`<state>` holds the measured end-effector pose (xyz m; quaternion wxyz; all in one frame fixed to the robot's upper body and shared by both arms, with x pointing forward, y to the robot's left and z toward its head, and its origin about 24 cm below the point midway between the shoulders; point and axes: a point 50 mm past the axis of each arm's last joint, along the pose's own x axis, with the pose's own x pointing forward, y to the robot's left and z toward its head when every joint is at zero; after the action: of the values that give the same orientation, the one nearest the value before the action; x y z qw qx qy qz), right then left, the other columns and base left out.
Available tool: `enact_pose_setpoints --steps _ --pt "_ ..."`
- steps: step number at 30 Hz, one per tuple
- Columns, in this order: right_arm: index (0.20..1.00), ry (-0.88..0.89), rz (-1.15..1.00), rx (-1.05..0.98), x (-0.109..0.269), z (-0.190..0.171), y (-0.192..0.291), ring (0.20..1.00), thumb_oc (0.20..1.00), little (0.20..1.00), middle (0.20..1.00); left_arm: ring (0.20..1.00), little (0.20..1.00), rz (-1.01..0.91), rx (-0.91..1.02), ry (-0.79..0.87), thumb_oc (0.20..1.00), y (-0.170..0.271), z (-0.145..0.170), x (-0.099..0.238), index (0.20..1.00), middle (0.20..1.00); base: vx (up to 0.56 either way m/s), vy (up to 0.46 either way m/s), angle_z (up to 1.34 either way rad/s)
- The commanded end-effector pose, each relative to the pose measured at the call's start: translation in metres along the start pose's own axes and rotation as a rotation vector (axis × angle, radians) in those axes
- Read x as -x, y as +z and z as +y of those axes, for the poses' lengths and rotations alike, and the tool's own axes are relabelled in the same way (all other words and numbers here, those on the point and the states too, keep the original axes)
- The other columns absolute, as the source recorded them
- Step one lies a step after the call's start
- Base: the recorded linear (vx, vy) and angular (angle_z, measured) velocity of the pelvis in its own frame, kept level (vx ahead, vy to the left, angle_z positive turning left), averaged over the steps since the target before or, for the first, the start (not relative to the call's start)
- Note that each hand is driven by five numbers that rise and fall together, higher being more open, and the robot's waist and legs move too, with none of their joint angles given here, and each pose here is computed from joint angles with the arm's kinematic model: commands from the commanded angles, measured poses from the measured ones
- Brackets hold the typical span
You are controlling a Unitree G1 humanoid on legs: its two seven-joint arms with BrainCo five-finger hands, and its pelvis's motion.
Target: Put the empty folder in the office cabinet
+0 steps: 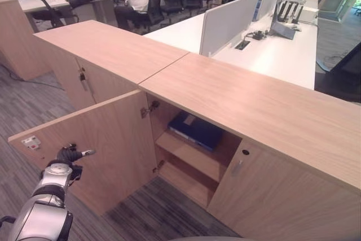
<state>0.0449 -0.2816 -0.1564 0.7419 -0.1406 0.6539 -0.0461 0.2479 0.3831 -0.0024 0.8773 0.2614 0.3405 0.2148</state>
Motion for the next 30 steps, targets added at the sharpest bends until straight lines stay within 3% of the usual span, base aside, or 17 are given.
enact_pose_setpoints --steps 1,5,8,16,17,20,23,30 --pt "1.000 -0.049 0.000 0.008 0.001 -0.019 0.007 1.000 1.000 1.000 1.000 1.000 1.000 -0.150 0.002 0.053 1.000 0.053 0.014 -0.004 1.000 1.000 -0.03 0.023 -0.05" --pt "1.000 -0.051 -0.008 -0.007 0.001 -0.020 0.010 1.000 1.000 1.000 1.000 1.000 1.000 -0.336 -0.065 -0.066 1.000 0.096 -0.013 0.004 1.000 1.000 -0.01 0.005 -0.01" --pt "1.000 -0.040 0.002 -0.005 0.001 -0.017 0.009 1.000 1.000 1.000 1.000 1.000 1.000 -0.406 -0.018 -0.160 1.000 0.105 -0.033 0.012 1.000 1.000 -0.02 0.009 0.07" --pt "1.000 -0.017 0.008 0.009 0.000 -0.008 0.009 1.000 1.000 1.000 1.000 1.000 1.000 -0.127 0.169 -0.225 1.000 0.019 -0.065 0.010 1.000 1.000 -0.01 -0.002 0.05" --pt "1.000 -0.015 0.005 0.004 0.000 -0.008 0.010 1.000 1.000 1.000 1.000 1.000 1.000 -0.044 0.183 -0.229 1.000 -0.006 -0.069 0.012 1.000 1.000 0.01 -0.007 0.11" --pt "1.000 -0.017 0.004 0.008 0.000 -0.010 0.010 1.000 1.000 1.000 1.000 1.000 1.000 0.092 0.213 -0.193 1.000 -0.049 -0.061 0.017 1.000 1.000 0.00 -0.002 0.15" --pt "1.000 -0.018 0.013 0.015 0.000 -0.010 0.007 1.000 1.000 1.000 1.000 1.000 1.000 0.135 0.216 -0.166 1.000 -0.063 -0.052 0.019 1.000 1.000 0.01 0.002 0.04" --pt "1.000 -0.027 0.030 0.014 0.001 -0.015 0.002 1.000 1.000 1.000 1.000 1.000 1.000 0.237 0.210 -0.008 1.000 -0.098 0.006 0.025 1.000 1.000 0.00 -0.001 0.08"
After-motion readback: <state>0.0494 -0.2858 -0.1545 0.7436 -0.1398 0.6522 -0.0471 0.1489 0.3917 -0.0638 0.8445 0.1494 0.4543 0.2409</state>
